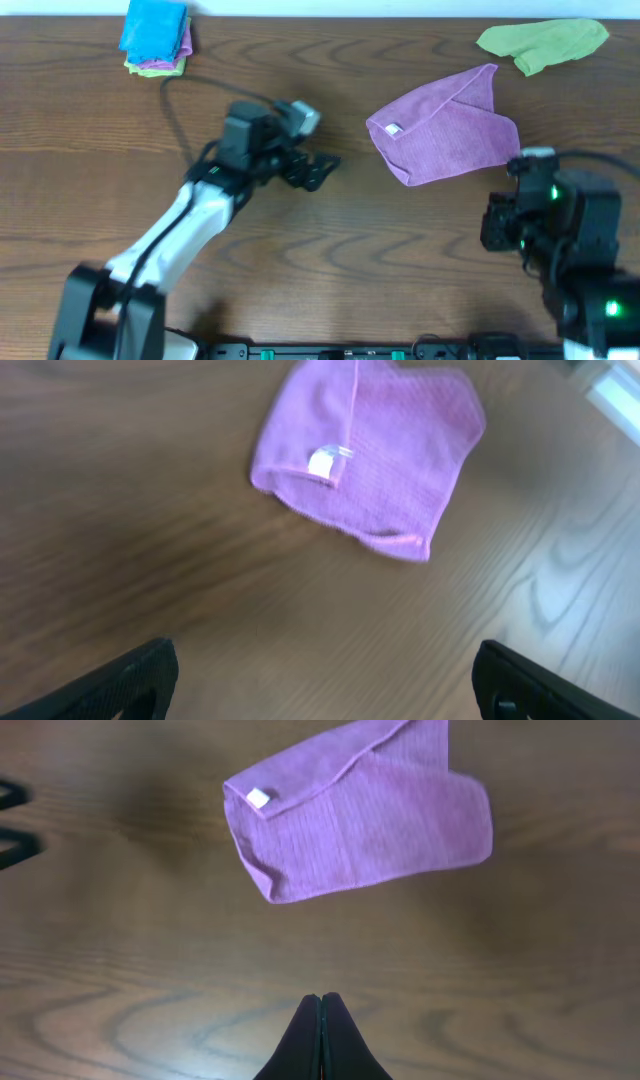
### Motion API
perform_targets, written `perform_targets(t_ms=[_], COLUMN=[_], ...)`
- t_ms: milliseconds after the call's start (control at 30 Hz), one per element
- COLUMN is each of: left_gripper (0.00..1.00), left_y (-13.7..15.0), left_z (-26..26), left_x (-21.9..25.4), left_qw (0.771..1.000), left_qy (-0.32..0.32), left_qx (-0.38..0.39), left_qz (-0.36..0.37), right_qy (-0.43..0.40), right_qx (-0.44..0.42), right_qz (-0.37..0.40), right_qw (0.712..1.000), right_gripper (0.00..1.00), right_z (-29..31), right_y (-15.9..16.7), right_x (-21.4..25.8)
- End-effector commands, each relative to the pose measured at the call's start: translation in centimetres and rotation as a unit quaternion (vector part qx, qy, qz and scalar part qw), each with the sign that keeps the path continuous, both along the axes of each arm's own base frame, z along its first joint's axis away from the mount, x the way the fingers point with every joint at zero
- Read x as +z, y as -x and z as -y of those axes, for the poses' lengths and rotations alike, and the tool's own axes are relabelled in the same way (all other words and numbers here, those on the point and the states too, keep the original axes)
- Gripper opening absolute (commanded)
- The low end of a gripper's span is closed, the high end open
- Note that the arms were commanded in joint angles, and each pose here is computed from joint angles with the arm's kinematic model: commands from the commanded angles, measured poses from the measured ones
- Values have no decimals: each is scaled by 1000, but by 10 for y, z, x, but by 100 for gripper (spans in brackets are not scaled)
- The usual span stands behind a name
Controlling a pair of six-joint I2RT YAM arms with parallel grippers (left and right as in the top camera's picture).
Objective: Fold the cloth
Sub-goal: 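Reach the left gripper to the purple cloth's left edge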
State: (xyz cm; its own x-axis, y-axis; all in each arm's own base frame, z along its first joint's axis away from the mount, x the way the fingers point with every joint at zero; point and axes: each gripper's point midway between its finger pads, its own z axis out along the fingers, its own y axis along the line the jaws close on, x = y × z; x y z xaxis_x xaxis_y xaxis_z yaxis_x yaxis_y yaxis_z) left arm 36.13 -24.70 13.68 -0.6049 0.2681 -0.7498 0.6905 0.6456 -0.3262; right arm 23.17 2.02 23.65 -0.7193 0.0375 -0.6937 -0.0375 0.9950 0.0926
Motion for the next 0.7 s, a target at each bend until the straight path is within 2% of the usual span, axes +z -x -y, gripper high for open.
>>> perform_targets(t_ms=[0,167,367,600,667], left_gripper=[95,95,95,95,95], left_y=[-22,-40,-58,-44,-47], left_z=[21,53,78,104,109], left_x=[0,-14,-37,-37,-30], left_qw=[997,992,983,985,985], left_qy=[-59,-99,-160,-126,-112], left_qx=[-21,-52,-54,-96,-98], left_qz=[47,53,74,72,86], right_qy=[-35,-71,-80,-104,-107], right_qx=[-43,-55,-54,-31,-27], right_qz=[-20,-23,-18,-20,-18], right_qw=[998,996,995,994,994], right_gripper=[1,1,2,1,2], right_z=[2,-4,-6,-18,-20], right_y=[10,16,14,15,15], right_x=[-31,-49,-48,-46,-44])
